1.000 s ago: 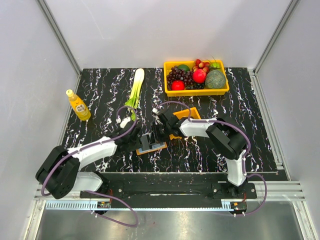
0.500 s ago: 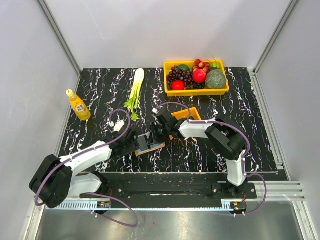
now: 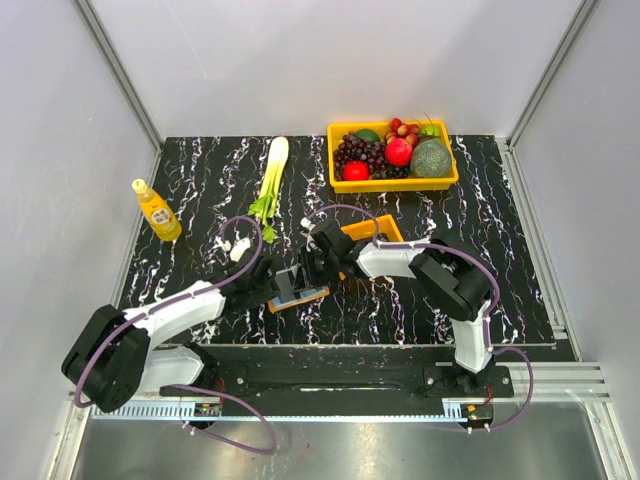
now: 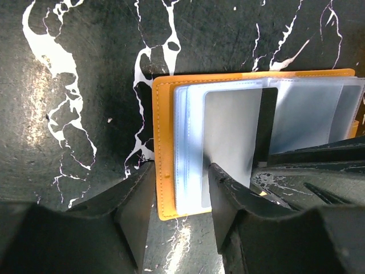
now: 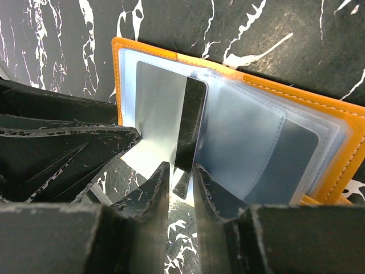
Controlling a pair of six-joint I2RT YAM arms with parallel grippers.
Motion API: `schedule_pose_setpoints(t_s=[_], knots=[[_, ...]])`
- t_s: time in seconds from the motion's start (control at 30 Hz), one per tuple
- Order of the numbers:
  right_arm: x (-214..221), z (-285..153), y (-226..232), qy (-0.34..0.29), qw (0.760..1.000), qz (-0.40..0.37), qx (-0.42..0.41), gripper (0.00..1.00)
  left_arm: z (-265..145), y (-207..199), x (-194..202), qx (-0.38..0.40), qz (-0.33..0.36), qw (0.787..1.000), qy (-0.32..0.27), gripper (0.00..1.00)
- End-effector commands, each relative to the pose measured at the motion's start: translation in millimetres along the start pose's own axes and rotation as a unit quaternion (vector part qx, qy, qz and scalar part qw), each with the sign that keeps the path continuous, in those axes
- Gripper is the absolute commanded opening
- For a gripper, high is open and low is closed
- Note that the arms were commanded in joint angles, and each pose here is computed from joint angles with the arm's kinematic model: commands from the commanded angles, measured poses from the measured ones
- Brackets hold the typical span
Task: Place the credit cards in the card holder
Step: Insert the credit card into the card holder.
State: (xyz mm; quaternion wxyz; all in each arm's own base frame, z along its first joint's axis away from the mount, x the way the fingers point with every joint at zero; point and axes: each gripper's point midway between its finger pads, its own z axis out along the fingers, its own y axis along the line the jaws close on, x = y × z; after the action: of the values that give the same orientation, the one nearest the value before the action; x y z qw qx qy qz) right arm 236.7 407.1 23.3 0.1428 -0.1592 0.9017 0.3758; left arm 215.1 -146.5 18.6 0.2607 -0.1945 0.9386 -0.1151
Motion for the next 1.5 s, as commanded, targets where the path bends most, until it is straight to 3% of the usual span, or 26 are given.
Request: schedule_pose_setpoints(t_s=[0.0, 0.23, 0.33, 0.6, 0.63, 0.7, 0.8, 1.13, 1.27, 1.47], knots=[[6, 1, 8, 0.008, 0.999, -0.033, -0.005, 0.29, 5, 3, 13, -0.003, 0.015, 0.999, 0.032, 0.46], [-1, 0, 16, -0.005, 0.999, -0.041, -0.012, 0.29, 7, -1, 14, 0.004, 0.016, 0.999, 0.034, 0.44], [-6, -2, 16, -0.013, 0.999, -0.042, -0.003, 0.2, 7, -4, 12, 0.012, 0.017, 0.999, 0.031, 0.43], [-13, -9, 14, -0.036, 0.999, -0.031, 0.017, 0.12, 7, 5, 13, -0.01, 0.019, 0.999, 0.032, 0.42], [-12, -7, 15, -0.032, 0.999, -0.032, 0.012, 0.13, 7, 7, 15, -0.012, 0.019, 0.999, 0.033, 0.41], [-10, -6, 19, -0.023, 0.999, -0.035, -0.001, 0.25, 7, 6, 15, -0.009, 0.02, 0.999, 0.035, 0.41], [-15, -7, 14, -0.035, 0.999, -0.026, 0.018, 0.3, 7, 6, 14, -0.01, 0.02, 0.999, 0.034, 0.4], [-28, -20, -9, -0.077, 0.993, -0.006, 0.091, 0.27, 7, 10, 15, -0.02, 0.022, 0.999, 0.035, 0.38], [-29, -18, 0, -0.073, 0.995, -0.013, 0.071, 0.16, 8, 9, 16, -0.019, 0.024, 0.999, 0.038, 0.38], [-29, -12, 17, -0.059, 0.997, -0.032, 0.025, 0.07, 8, 7, 15, -0.018, 0.024, 0.999, 0.038, 0.36]])
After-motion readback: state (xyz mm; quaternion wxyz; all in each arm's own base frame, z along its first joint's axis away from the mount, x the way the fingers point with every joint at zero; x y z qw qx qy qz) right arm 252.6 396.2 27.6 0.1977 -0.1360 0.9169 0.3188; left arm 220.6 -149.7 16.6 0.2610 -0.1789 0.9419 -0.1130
